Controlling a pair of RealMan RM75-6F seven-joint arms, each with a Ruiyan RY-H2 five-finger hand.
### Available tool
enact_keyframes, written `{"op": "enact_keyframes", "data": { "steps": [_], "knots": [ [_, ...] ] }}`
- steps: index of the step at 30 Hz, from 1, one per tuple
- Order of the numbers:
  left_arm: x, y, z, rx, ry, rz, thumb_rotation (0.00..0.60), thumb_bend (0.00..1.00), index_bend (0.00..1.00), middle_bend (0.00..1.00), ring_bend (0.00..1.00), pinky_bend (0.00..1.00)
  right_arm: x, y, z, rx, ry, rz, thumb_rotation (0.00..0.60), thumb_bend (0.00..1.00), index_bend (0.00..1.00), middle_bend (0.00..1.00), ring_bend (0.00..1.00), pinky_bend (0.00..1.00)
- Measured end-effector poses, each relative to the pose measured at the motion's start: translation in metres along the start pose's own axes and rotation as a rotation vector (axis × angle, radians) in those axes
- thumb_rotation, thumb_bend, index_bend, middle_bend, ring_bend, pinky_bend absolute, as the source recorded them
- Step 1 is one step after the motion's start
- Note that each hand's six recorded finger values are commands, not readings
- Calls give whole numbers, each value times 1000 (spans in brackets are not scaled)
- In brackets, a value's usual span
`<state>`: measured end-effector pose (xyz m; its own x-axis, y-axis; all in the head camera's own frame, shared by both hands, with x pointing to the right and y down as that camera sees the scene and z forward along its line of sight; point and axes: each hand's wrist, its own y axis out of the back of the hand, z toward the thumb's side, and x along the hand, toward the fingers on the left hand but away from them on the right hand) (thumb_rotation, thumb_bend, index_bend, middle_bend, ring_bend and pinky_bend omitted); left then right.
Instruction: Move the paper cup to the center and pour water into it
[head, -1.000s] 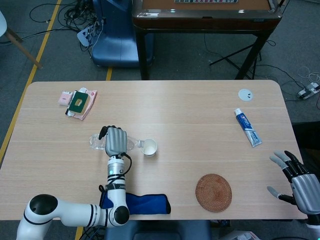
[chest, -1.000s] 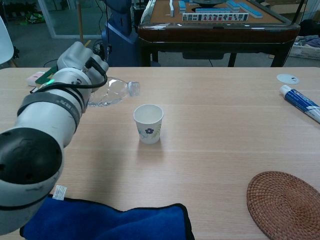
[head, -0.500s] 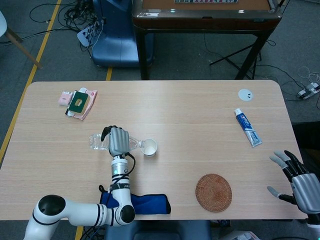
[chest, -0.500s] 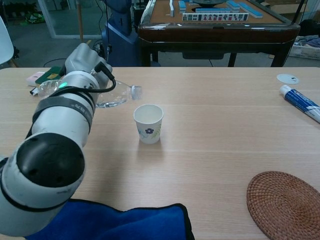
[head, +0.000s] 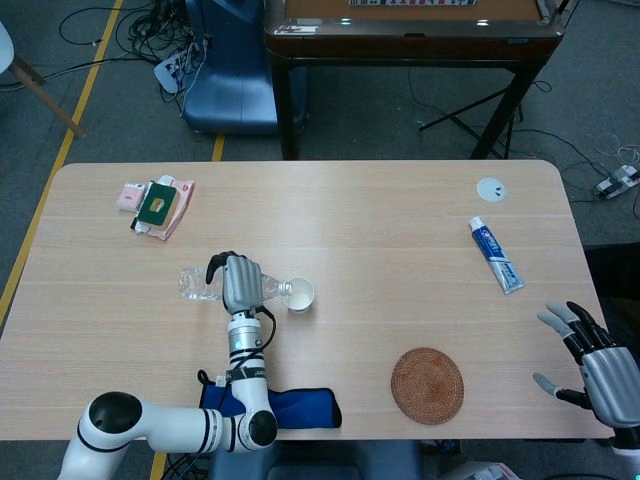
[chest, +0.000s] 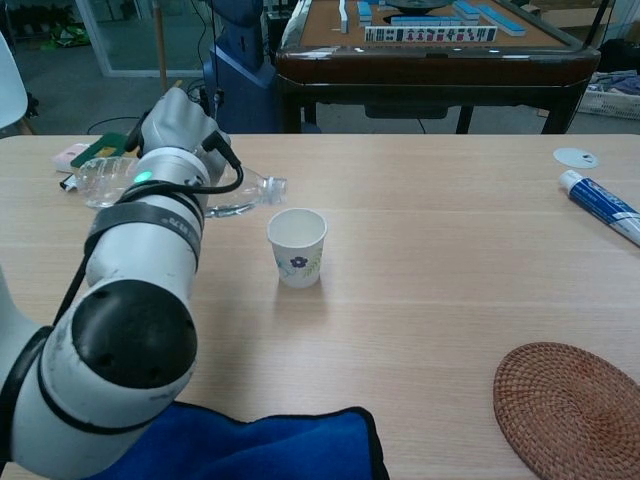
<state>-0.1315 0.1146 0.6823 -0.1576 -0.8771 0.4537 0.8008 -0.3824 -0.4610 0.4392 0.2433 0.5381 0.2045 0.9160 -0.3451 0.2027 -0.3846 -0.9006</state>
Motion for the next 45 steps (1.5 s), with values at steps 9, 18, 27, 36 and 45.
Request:
{"op": "enact_keyframes", "data": {
  "steps": [9,18,27,36,45],
  "knots": [
    [2,-1,1,23,12,-12,600,46,656,696,530,680,0,-1,0,1,0,2,600,0,210,151,64,294],
    [3,-2,2,33,15,-14,600,46,656,697,530,680,1,1,0,-1,1,-2,600,0,210,151,64,294],
    [3,-3,1,47,20,-21,600,46,657,697,531,680,1,1,0,0,1,-4,600,0,210,151,64,294],
    [3,-3,2,50,17,-22,600,46,658,698,531,680,1,-2,1,4,4,4,600,0,210,151,64,294],
    [4,-7,1,67,21,-39,600,46,659,698,531,680,0,-1,1,3,3,4,600,0,209,151,64,294]
  ]
}}
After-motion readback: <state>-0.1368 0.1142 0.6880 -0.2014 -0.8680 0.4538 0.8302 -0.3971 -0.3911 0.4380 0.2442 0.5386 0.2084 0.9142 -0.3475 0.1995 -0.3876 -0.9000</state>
